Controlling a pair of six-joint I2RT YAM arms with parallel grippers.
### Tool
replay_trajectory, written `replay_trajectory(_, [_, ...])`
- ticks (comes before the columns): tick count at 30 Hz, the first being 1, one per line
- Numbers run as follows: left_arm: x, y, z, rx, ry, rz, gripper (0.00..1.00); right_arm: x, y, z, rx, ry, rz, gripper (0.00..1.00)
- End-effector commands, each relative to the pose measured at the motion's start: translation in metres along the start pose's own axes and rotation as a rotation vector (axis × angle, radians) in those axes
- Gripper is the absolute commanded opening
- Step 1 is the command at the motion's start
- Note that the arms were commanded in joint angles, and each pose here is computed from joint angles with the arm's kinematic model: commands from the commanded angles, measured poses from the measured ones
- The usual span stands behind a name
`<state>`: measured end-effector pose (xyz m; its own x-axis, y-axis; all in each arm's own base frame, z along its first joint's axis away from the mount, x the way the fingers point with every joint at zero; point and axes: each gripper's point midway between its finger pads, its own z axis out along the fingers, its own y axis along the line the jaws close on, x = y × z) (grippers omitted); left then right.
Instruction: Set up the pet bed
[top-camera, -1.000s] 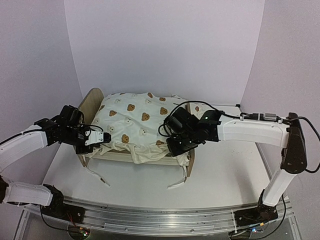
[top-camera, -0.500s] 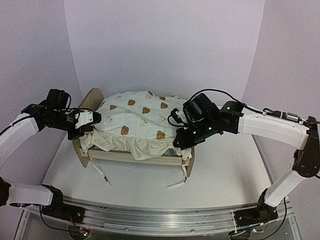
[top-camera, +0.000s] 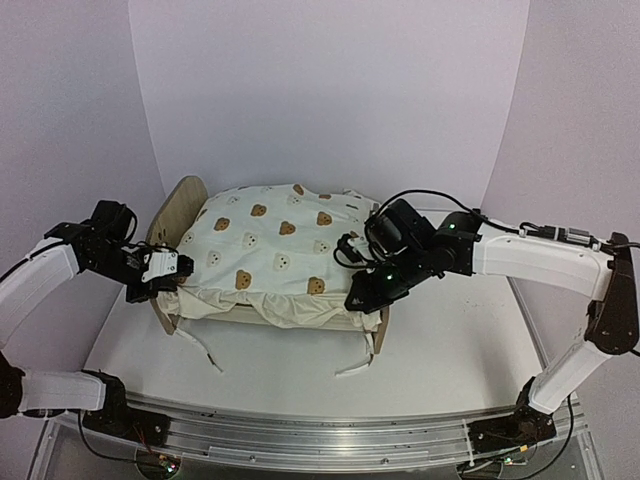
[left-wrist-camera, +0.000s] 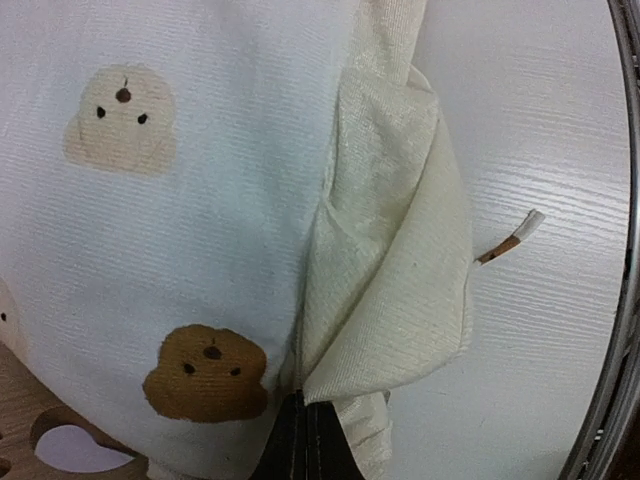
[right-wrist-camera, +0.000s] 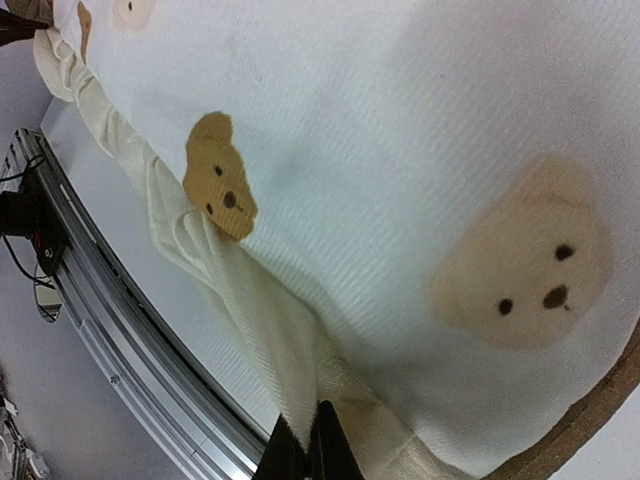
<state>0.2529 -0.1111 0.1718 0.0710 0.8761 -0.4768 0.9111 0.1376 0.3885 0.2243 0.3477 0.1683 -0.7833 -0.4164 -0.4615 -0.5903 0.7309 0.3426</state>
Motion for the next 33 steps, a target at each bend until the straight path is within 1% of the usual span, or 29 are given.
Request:
replay_trajectory(1, [0.015, 0.014, 0.007, -0.121, 0.051, 0.110, 0.01, -0.002, -0.006, 0.011, 0.019, 0.018, 0.038, 0.00])
replay_trajectory(2, [0.008, 0.018, 0.003, -0.138, 0.024, 0.116, 0.05, -0.005, -0.005, 0.013, 0.019, 0.013, 0.044, 0.00])
replay_trajectory(3, [-0.002, 0.021, -0.003, -0.144, -0.012, 0.119, 0.15, -0.009, -0.004, 0.014, 0.017, 0.004, 0.049, 0.00])
replay_trajectory(5, [-0.029, 0.011, -0.019, -0.087, -0.123, 0.152, 0.35, -0.019, 0.000, 0.016, 0.006, -0.023, 0.062, 0.00])
replay_trajectory(6, [-0.041, 0.004, -0.025, -0.060, -0.169, 0.177, 0.41, -0.024, 0.002, 0.015, 0.001, -0.040, 0.068, 0.00])
replay_trajectory(8, [-0.063, -0.008, -0.037, -0.023, -0.255, 0.203, 0.49, -0.033, 0.003, 0.013, -0.001, -0.072, 0.079, 0.00])
replay_trajectory(11, [-0.089, -0.028, -0.038, 0.028, -0.331, 0.215, 0.56, -0.043, 0.003, 0.010, 0.008, -0.110, 0.094, 0.00])
replay_trajectory(13, [-0.101, -0.036, -0.028, 0.031, -0.338, 0.213, 0.58, -0.046, 0.003, 0.008, 0.009, -0.128, 0.101, 0.00])
replay_trajectory(16, [-0.116, -0.050, -0.002, 0.039, -0.324, 0.276, 0.60, -0.051, 0.001, 0.006, 0.020, -0.156, 0.110, 0.00])
replay_trajectory(19, [-0.121, -0.045, 0.031, -0.006, -0.277, 0.324, 0.62, -0.054, 0.001, 0.005, 0.024, -0.172, 0.117, 0.00])
replay_trajectory(20, [-0.123, -0.041, 0.039, -0.023, -0.264, 0.338, 0.61, -0.055, 0.001, 0.006, 0.022, -0.173, 0.119, 0.00])
replay_trajectory(23, [-0.125, -0.028, 0.059, -0.068, -0.232, 0.356, 0.55, -0.054, 0.001, 0.007, 0.019, -0.175, 0.125, 0.00])
replay_trajectory(27, [-0.128, -0.017, 0.067, -0.123, -0.225, 0.385, 0.51, -0.053, 0.001, 0.008, 0.007, -0.182, 0.129, 0.00])
replay_trajectory(31, [-0.124, -0.013, 0.076, -0.145, -0.207, 0.401, 0.42, -0.051, 0.002, 0.008, -0.002, -0.189, 0.123, 0.00])
replay_trajectory(33, [-0.120, -0.015, 0.081, -0.142, -0.191, 0.418, 0.35, -0.051, 0.001, 0.007, 0.002, -0.193, 0.118, 0.00])
